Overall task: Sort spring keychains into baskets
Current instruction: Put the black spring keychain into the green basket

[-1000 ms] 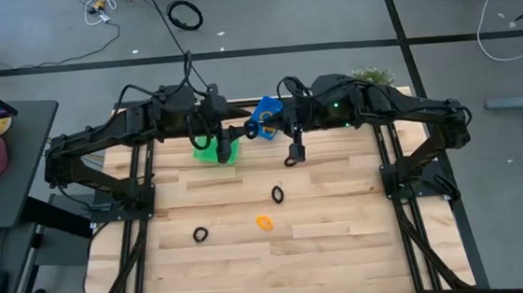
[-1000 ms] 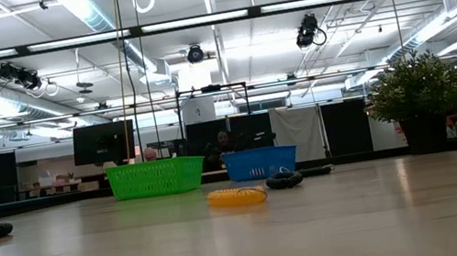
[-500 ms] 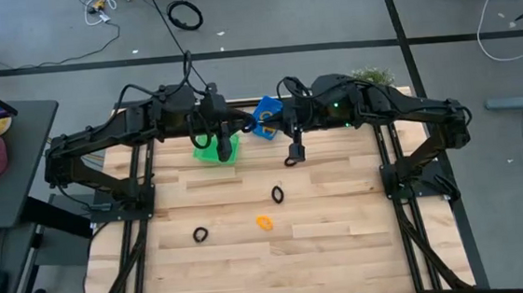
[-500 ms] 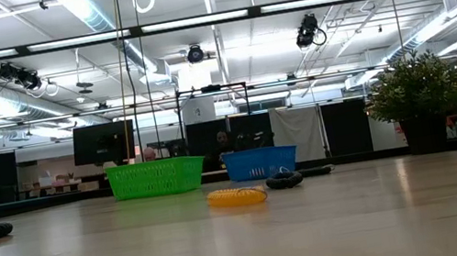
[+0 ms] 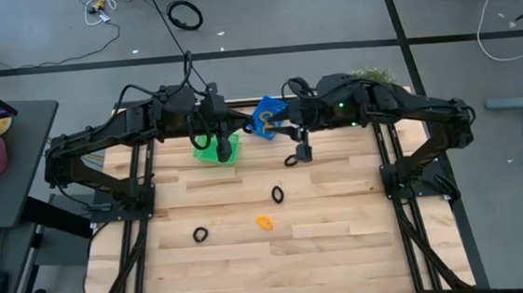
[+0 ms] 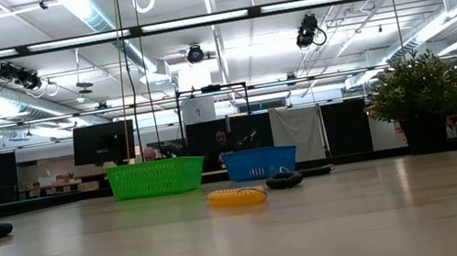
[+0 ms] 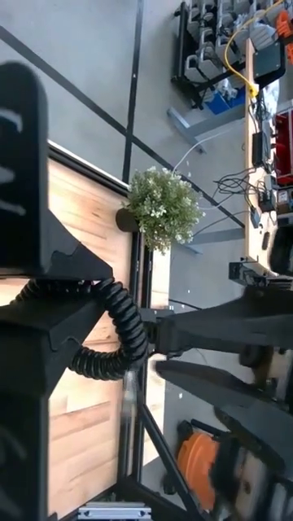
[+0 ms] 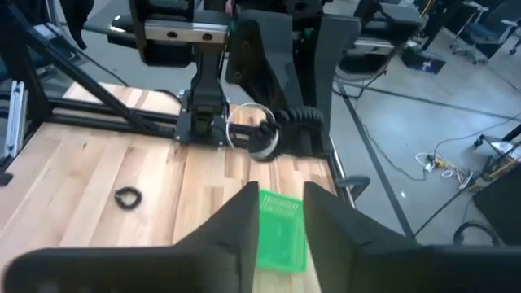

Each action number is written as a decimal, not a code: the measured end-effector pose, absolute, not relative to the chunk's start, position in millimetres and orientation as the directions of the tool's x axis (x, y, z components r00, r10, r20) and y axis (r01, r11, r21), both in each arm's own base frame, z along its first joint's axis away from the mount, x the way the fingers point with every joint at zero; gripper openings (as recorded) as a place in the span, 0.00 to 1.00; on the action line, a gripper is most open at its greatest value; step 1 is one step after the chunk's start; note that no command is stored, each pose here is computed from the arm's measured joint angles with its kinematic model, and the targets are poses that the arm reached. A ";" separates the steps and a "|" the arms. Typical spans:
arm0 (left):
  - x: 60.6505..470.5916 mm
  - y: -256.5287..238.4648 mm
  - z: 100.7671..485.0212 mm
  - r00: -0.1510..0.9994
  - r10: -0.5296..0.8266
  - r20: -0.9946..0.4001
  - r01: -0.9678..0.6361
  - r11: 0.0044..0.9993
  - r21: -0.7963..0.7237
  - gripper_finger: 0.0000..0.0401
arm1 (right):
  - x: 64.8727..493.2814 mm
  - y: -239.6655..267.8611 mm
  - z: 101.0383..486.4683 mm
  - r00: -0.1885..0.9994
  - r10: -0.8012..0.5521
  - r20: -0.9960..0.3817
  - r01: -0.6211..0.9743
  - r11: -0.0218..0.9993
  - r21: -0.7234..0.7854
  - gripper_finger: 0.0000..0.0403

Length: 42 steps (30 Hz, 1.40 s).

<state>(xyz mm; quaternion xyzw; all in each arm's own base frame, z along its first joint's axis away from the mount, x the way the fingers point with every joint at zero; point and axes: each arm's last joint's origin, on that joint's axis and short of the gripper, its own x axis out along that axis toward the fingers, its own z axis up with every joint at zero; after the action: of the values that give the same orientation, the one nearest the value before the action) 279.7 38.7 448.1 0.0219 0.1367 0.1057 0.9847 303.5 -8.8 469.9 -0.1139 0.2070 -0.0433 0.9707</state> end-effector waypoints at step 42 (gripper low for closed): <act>218.7 62.3 457.8 0.462 0.852 -0.248 -0.883 0.415 -0.220 0.04 | 238.2 -12.9 488.6 0.860 -0.249 -0.445 0.208 0.968 -0.140 0.26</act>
<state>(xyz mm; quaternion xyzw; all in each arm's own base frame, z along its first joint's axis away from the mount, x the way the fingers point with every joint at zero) 218.7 62.3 457.8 -0.1611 0.0485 0.5165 0.8396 238.2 -12.9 488.6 -0.0436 0.2363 -0.1187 0.9634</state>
